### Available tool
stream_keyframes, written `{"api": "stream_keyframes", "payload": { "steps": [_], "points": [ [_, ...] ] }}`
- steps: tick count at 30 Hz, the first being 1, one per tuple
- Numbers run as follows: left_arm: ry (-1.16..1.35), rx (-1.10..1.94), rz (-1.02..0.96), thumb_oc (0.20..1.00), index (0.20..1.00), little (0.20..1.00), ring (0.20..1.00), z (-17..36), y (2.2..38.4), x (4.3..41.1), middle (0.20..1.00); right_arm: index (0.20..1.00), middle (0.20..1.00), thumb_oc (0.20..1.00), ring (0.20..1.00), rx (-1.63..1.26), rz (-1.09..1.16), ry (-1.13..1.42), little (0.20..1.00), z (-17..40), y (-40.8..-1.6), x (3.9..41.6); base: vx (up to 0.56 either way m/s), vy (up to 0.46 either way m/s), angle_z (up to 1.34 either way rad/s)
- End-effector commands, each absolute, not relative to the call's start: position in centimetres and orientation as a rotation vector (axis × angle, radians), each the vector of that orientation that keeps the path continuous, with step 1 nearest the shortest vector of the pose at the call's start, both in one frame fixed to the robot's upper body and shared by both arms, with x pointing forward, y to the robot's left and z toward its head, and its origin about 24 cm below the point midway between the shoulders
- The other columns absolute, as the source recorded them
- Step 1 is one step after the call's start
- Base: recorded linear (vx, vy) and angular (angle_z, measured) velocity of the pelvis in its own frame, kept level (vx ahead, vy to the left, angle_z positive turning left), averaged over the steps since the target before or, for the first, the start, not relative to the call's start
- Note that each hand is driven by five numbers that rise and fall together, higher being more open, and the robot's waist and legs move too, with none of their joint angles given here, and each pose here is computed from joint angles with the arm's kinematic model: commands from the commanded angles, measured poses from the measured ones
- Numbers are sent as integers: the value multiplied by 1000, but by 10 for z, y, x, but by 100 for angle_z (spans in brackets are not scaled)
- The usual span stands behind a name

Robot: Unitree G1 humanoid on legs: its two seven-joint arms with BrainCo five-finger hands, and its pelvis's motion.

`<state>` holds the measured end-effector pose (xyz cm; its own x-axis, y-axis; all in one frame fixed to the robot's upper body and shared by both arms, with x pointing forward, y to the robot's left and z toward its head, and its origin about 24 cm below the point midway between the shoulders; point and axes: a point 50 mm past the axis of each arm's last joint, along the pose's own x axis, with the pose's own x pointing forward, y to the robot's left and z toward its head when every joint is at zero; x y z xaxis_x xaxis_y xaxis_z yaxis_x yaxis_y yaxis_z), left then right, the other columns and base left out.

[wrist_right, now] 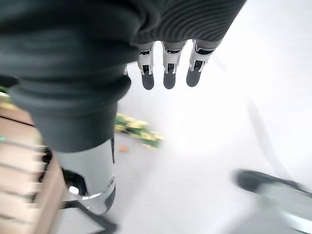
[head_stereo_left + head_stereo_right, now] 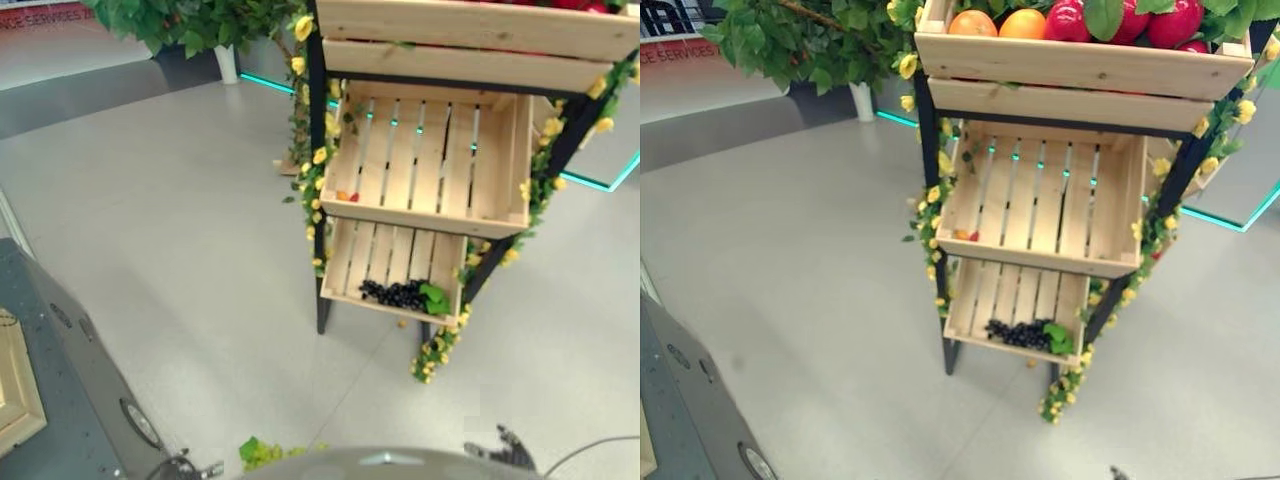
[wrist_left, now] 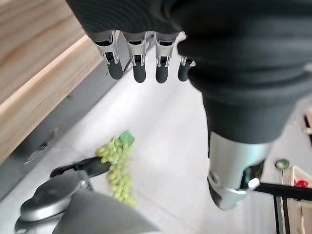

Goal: Pick up the fruits from the basket on one side to the basket on the other side

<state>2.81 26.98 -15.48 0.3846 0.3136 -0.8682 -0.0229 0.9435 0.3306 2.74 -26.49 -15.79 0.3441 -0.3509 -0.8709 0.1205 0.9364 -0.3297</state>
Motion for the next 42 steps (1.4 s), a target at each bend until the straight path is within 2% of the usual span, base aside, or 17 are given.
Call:
{"api": "stream_keyframes", "payload": {
  "steps": [1,3,11,38,42],
  "points": [
    [1122,277,166,1000,1000,1000,1000,-154,267,48,1000,1000,1000,1000,1000,-171,-316,1266,1000,-162,-260,20,0,0,0],
    [1136,278,152,1000,1000,1000,1000,-155,265,47,1000,1000,1000,1000,1000,-159,-322,1282,1000,-163,-259,17,0,0,0],
    [1148,315,80,1000,1000,1000,1000,-158,256,50,1000,1000,1000,1000,1000,-219,-215,1200,1000,-163,-249,45,0,0,0],
    [1085,339,70,1000,1000,1000,1000,-156,251,69,1000,1000,1000,1000,1000,-220,-234,1129,1000,-159,-249,64,0,0,0],
    [1071,348,65,1000,1000,1000,1000,-155,249,73,1000,1000,1000,1000,1000,-209,-251,1152,1000,-160,-250,57,16,-10,15]
  ]
}}
